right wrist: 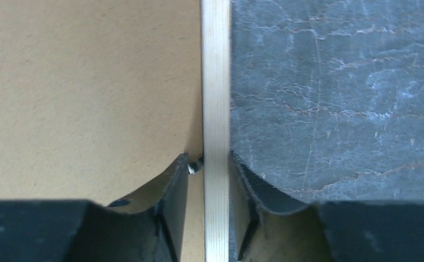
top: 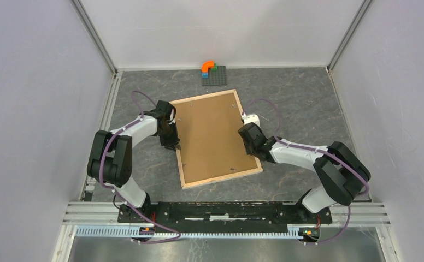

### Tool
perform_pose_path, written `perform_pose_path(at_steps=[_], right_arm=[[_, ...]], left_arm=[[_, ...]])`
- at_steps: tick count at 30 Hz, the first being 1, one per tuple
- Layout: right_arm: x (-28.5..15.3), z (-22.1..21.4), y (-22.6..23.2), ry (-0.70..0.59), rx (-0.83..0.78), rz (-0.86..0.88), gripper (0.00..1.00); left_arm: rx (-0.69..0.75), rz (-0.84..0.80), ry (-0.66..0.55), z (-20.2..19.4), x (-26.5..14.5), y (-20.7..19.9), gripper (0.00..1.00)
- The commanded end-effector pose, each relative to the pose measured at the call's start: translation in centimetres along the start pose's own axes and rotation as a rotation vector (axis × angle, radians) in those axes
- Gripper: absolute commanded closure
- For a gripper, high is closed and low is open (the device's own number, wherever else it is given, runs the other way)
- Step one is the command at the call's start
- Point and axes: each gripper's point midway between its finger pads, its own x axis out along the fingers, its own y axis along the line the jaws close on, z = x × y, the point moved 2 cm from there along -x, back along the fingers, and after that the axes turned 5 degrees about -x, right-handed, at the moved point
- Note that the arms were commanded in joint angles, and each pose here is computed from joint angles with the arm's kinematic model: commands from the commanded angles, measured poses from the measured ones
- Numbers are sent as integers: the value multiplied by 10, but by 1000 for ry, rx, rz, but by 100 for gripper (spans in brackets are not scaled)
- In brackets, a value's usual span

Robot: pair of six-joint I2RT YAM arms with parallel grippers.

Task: Put the photo into the frame
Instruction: Install the photo frame at the center of the board.

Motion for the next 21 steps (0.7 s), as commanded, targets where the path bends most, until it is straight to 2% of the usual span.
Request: perform_pose_path(at_steps=[1, 3, 9, 14, 18, 21], right_arm=[[4, -25, -3, 90, 41, -36, 68], [4, -29, 2, 105, 69, -17, 71], [1, -37, 19, 187, 144, -16, 61], [4, -46, 22, 273, 235, -82, 60], [7, -51, 18, 259, 265, -117, 60], [9, -45, 17, 237, 230, -115, 58]], left_arm=[[26, -86, 21, -6, -6, -15, 98], [25, -96, 25, -5, -6, -17, 98], [24, -98, 27, -6, -6, -17, 98], [23, -102, 25, -5, -6, -18, 98], [23, -104, 24, -6, -7, -18, 98], [24, -99, 16, -4, -8, -18, 98]])
